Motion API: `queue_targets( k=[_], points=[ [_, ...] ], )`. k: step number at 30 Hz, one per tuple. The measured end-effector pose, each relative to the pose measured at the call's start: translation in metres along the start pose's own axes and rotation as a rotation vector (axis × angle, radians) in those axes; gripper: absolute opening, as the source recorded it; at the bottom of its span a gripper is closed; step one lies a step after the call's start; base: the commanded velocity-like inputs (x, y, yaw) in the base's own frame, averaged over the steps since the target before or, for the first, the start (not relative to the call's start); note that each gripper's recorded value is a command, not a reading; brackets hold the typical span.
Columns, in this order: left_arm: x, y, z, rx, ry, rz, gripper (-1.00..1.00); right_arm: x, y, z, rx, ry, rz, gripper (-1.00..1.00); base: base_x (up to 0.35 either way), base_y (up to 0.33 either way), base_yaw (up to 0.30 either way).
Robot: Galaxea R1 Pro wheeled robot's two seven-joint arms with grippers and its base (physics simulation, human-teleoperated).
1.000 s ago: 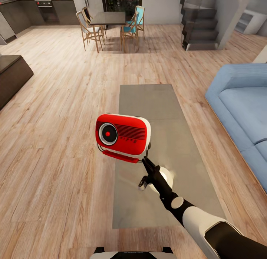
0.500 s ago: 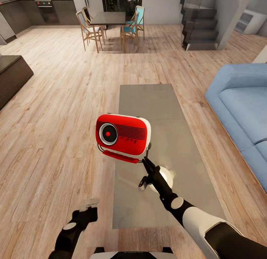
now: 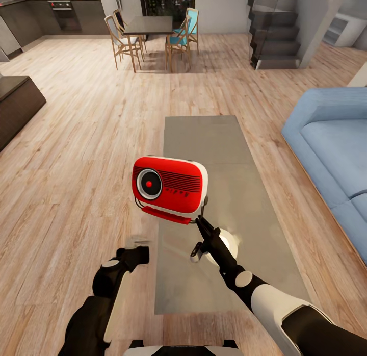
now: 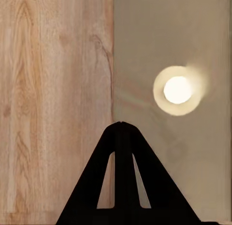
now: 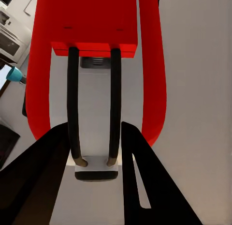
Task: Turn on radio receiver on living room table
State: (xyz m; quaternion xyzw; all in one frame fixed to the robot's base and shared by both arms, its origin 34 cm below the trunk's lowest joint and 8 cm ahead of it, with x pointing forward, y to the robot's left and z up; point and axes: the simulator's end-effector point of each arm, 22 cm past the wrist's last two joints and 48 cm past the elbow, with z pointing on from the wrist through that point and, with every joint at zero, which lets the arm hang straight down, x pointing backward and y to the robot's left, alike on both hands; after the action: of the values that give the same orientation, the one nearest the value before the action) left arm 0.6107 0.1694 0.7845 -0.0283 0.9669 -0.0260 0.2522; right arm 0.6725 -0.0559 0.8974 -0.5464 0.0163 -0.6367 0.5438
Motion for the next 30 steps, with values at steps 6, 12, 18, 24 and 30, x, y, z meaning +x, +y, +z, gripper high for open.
queue_targets(
  k=[6, 12, 18, 24, 30],
  points=[
    [-0.016, -0.002, -0.001, 0.006, -0.016, 0.003, -1.0, 0.0, 0.0, 0.0, -0.001, 0.0, -0.002, -1.0, 0.0, 0.0, 0.0],
    [-0.031, -0.009, 0.0, 0.031, -0.035, -0.008, -1.0, -0.001, 0.002, -0.003, -0.008, -0.006, -0.006, -1.0, 0.0, 0.0, 0.0],
    [-0.049, -0.038, -0.004, 0.164, -0.059, -0.066, -1.0, -0.003, 0.006, -0.01, -0.022, -0.021, -0.01, -1.0, 0.0, 0.0, 0.0],
    [-0.066, -0.069, -0.013, 0.313, -0.086, -0.105, -1.0, 0.0, 0.014, -0.019, -0.037, -0.039, -0.023, -1.0, 0.0, 0.0, 0.0],
    [-0.075, -0.078, -0.017, 0.363, -0.099, -0.122, -1.0, 0.005, 0.023, -0.028, -0.048, -0.053, -0.039, -1.0, 0.0, 0.0, 0.0]
  ],
)
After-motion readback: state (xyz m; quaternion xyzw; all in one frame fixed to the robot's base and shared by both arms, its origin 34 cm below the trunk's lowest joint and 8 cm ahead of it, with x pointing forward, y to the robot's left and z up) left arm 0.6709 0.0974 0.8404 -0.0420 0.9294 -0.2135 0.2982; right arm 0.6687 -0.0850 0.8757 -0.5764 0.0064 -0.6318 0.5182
